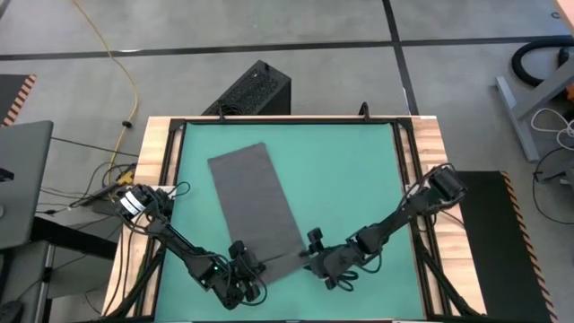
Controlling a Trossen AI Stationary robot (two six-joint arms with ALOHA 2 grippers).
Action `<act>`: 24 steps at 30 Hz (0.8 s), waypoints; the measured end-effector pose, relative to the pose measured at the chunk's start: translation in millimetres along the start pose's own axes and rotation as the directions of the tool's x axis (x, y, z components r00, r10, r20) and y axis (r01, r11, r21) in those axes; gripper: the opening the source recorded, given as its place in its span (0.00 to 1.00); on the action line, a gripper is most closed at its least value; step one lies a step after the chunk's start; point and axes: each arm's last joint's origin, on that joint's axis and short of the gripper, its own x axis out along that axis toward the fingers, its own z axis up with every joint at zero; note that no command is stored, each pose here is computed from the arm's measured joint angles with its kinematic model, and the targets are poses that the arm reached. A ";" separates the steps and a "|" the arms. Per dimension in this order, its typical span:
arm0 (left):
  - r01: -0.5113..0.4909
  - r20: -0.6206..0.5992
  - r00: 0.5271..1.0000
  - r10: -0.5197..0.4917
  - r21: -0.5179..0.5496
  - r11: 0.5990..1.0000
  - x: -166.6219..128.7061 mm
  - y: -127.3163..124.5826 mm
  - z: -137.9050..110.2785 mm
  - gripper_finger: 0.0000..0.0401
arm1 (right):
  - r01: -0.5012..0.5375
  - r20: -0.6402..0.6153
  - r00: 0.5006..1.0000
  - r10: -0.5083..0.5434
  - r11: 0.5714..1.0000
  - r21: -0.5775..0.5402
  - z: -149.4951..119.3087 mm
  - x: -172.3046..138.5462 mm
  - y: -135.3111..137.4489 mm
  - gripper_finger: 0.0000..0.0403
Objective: Roll towel
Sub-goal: Roll the gray towel
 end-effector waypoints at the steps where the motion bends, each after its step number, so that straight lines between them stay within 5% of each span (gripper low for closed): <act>1: 0.000 -0.001 1.000 0.000 0.000 1.000 0.1 0.0 0.1 0.00 | 0.006 -0.013 1.000 -0.006 1.000 -0.003 -3.1 3.4 0.3 0.52; 15: 0.008 -0.006 1.000 -0.008 -0.001 1.000 -1.8 -0.3 1.7 0.00 | 0.019 -0.058 0.998 -0.027 0.990 -0.139 -20.4 27.2 -3.7 0.62; 19: 0.023 0.002 1.000 -0.023 0.033 0.999 -11.2 -0.8 8.6 0.00 | -0.020 -0.088 0.996 0.014 0.997 -0.068 -27.4 32.5 -0.1 0.49; 24: 0.022 0.000 1.000 -0.023 0.056 0.998 -22.0 0.8 17.5 0.00 | -0.044 -0.116 0.992 0.051 0.997 0.059 -28.1 28.8 1.5 0.14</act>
